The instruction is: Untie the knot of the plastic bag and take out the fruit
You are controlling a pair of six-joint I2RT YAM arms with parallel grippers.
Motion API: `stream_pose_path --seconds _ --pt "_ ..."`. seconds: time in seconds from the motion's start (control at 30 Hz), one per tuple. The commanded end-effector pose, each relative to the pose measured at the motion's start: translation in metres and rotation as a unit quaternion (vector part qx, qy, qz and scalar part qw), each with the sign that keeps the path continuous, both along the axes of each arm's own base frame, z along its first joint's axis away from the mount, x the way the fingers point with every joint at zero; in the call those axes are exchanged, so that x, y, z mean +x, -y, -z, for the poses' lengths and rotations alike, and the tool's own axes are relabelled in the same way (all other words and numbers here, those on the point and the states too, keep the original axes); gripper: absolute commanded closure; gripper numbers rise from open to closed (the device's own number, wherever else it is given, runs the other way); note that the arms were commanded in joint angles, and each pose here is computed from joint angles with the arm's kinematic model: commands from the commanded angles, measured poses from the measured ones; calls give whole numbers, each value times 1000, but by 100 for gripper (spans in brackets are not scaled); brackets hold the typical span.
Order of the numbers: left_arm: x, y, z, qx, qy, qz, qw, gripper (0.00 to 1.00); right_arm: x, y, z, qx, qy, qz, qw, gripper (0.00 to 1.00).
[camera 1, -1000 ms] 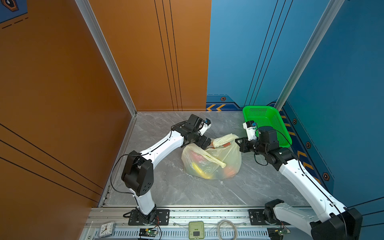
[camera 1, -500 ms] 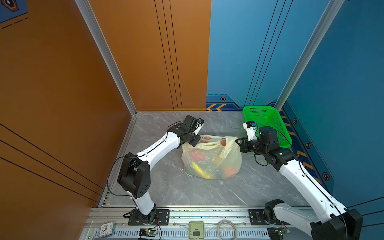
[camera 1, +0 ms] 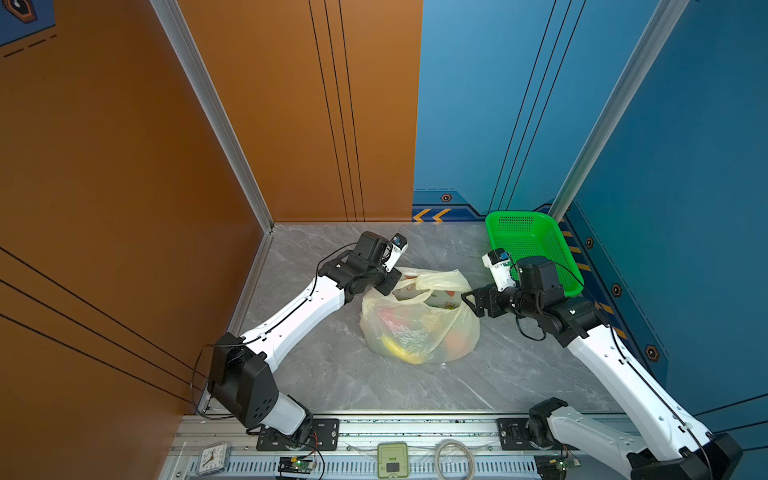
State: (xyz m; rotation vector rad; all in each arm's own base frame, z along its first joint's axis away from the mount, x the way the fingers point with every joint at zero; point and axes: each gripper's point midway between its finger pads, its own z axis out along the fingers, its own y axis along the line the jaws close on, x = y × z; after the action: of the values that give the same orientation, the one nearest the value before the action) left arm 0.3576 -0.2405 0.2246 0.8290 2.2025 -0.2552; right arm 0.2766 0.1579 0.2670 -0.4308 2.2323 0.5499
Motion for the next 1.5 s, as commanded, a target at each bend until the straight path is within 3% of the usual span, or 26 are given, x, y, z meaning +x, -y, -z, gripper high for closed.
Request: stream_pose_path --seconds 0.0,0.27,0.57,0.87,1.2,1.37,1.47 --pt "-8 12 -19 -33 18 29 999 100 -6 -13 -23 -8 12 -43 999 3" --pt "-16 19 -31 -47 30 53 997 100 24 -61 -46 -44 44 -93 994 0" --pt "-20 15 -75 -86 101 58 989 100 60 -95 -48 -52 49 -137 988 0" --pt "-10 21 -80 -83 105 64 989 100 58 -120 -41 -34 29 -203 978 2" --pt "-10 25 -80 -82 92 71 990 100 49 -127 -11 -44 -5 -214 976 8" --pt "-14 26 -80 -85 91 80 989 100 60 -127 -1 -59 -11 -192 979 20" --pt "-16 26 -80 -84 93 82 989 100 65 -131 6 -59 -21 -188 980 40"
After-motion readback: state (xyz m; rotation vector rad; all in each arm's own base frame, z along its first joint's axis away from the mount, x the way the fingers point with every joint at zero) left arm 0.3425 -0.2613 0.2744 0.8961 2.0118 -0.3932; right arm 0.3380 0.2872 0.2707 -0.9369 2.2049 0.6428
